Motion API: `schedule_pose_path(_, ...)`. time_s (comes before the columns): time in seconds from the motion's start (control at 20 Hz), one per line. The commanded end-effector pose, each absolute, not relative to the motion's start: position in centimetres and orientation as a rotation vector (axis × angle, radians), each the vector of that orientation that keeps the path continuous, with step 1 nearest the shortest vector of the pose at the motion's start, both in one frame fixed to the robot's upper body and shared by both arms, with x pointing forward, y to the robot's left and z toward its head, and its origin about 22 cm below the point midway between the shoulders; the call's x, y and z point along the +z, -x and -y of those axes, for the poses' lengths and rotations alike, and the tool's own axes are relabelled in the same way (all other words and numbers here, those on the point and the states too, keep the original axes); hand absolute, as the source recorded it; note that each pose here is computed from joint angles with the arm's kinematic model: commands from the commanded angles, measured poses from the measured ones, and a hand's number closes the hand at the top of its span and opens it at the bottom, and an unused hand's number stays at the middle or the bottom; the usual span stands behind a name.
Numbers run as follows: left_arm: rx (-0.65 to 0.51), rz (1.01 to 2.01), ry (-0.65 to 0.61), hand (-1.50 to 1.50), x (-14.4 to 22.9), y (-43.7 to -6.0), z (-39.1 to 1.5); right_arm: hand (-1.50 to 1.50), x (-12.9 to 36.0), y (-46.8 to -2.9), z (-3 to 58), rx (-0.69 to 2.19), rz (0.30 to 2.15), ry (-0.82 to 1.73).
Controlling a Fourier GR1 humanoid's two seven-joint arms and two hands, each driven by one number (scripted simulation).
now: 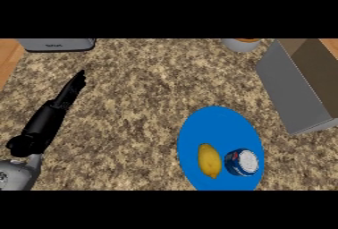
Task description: Pick the can from the plate and place it in the cardboard box
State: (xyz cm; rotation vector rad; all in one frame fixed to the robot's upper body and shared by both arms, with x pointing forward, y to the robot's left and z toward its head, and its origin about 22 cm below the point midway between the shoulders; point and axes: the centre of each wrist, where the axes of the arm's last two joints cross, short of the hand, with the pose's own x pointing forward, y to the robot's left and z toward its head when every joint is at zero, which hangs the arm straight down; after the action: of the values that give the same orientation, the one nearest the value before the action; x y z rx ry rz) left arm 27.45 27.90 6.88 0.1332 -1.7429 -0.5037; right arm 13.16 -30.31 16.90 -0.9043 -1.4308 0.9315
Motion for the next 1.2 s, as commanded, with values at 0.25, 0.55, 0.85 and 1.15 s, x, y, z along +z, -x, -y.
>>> schedule_pose_path(0.25, -0.545, 1.755, -0.077, 0.0, 7.9, -29.1, -26.3, -1.5, 20.0, -11.0, 25.0, 1.123, 1.098, 0.964)
schedule_pose_path(0.55, -0.571, 1.768, -0.066, 0.0, 7.0, -29.6, -25.8, -1.5, 20.3, -11.6, 23.2, 1.118, 0.937, 0.959)
schedule_pose_path(0.85, -0.555, 1.757, -0.068, 0.0, 5.9, -29.9, -26.2, -1.5, 19.2, -12.6, 21.0, 1.108, 0.889, 0.926)
schedule_pose_path(1.15, -0.534, 1.758, -0.079, 0.0, 6.5, -29.0, -26.0, -1.5, 15.0, -15.1, 19.4, 1.121, 0.837, 1.0)
